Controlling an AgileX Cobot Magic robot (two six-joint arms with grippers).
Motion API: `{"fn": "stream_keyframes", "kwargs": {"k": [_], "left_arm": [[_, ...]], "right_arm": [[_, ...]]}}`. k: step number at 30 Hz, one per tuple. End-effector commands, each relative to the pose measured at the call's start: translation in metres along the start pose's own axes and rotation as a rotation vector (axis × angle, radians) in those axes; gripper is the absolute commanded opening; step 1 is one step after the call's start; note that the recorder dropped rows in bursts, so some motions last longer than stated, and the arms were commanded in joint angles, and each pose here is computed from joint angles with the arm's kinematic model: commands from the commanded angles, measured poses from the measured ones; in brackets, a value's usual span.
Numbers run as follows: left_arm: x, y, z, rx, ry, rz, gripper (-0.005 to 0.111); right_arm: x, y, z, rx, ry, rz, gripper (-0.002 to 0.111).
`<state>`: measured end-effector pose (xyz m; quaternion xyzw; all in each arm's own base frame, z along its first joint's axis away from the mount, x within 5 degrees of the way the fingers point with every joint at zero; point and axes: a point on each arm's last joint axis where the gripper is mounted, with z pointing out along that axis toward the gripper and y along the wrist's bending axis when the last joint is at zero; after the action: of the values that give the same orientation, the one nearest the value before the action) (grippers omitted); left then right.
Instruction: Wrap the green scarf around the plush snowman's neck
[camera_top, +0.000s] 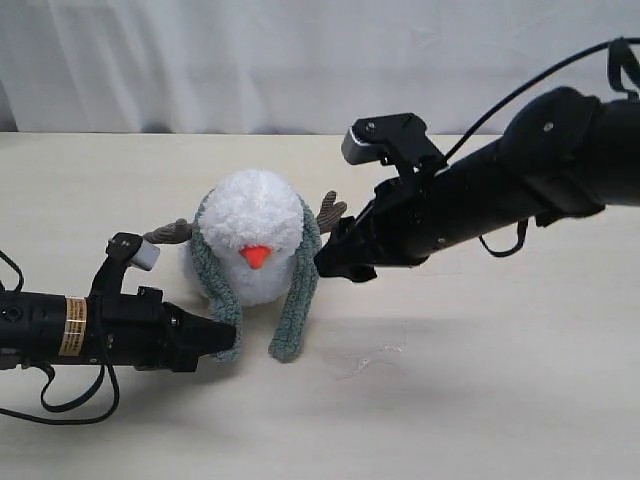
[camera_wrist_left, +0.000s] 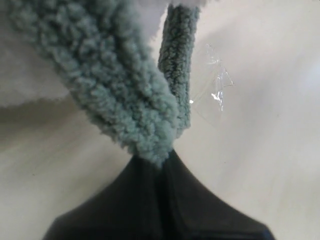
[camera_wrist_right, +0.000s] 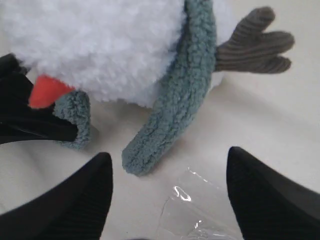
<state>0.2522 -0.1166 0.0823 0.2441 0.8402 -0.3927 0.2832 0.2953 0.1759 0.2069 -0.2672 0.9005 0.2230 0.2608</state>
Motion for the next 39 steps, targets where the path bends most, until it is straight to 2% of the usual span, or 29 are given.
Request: {"fn": "stream_keyframes", "kwargs": {"k": [1,13,20,22,27,31,39], "left_arm": [[-0.002,-0.001,0.001,0.016,-0.020,0.004,0.000],[-0.002,-0.001,0.001,0.015,-0.018,0.005,0.000],[-0.002,-0.001,0.001,0.021,-0.023,0.005,0.000],[-0.003,-0.001,0.001,0.021,-0.032,0.003,0.000],[-0.004,-0.001,0.001,0.019,-0.046,0.009,0.000],[-0.004,-0.001,0.001,0.019,-0.046,0.009,0.000],[-0.004,-0.002,0.002,0.020,-0.042,0.040,0.000]], "right_arm": [[0.014,-0.005,0.024,-0.045,-0.015,0.018,0.062],[0.020,-0.009,0.078,-0.185,0.060,0.093,0.062],[0.022,-0.001,0.100,-0.121,0.066,0.076,0.062],[0.021,0.000,0.101,-0.128,0.067,0.105,0.057],[0.022,0.004,0.100,-0.180,0.081,0.121,0.024],[0.022,0.010,0.099,-0.241,0.085,0.150,0.004],[0.012,0.026,0.085,-0.396,0.047,0.148,0.004]]}}
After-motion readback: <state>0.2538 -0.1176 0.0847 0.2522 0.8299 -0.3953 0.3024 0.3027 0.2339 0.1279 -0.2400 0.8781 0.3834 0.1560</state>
